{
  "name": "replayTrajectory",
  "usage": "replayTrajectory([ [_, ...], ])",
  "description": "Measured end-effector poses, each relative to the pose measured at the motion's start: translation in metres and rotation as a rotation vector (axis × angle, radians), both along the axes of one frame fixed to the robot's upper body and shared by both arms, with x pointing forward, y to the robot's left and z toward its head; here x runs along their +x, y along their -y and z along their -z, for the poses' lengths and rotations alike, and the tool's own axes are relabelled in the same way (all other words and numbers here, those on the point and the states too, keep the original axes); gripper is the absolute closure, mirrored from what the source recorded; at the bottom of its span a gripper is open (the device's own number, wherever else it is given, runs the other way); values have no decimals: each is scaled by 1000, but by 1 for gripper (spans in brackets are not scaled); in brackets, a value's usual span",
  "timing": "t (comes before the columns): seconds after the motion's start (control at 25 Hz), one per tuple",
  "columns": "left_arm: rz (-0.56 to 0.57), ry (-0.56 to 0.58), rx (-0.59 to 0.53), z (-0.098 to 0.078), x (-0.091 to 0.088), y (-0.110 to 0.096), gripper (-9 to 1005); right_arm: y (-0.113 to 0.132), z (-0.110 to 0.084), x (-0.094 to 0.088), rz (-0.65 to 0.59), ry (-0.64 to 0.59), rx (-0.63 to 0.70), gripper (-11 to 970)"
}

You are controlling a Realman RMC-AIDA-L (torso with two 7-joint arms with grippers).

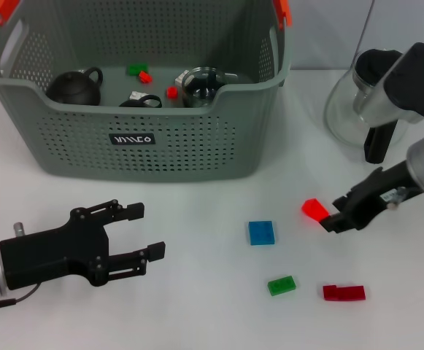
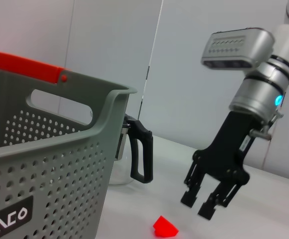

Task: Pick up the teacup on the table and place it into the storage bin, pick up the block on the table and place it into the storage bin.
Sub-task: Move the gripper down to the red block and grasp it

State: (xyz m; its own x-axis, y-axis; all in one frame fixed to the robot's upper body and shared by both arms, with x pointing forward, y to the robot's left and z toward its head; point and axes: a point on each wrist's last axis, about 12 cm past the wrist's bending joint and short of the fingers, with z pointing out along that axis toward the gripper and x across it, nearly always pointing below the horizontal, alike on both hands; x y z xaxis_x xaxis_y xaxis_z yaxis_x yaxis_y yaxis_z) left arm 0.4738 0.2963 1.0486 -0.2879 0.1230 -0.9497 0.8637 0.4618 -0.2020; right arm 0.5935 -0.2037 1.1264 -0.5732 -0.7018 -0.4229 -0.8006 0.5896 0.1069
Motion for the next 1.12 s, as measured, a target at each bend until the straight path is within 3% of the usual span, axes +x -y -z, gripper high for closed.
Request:
replayTrajectory([
  [0.48, -15, -11, 1, 3, -1, 1, 202, -15, 24, 13, 57, 99, 29, 501],
  [1.08, -26, -18, 4, 6, 0, 1, 202, -21, 37, 11, 47, 88, 6, 509],
  [1.12, -28, -19, 5, 6, 0, 1, 202, -22, 39, 10, 42, 82, 4, 571],
])
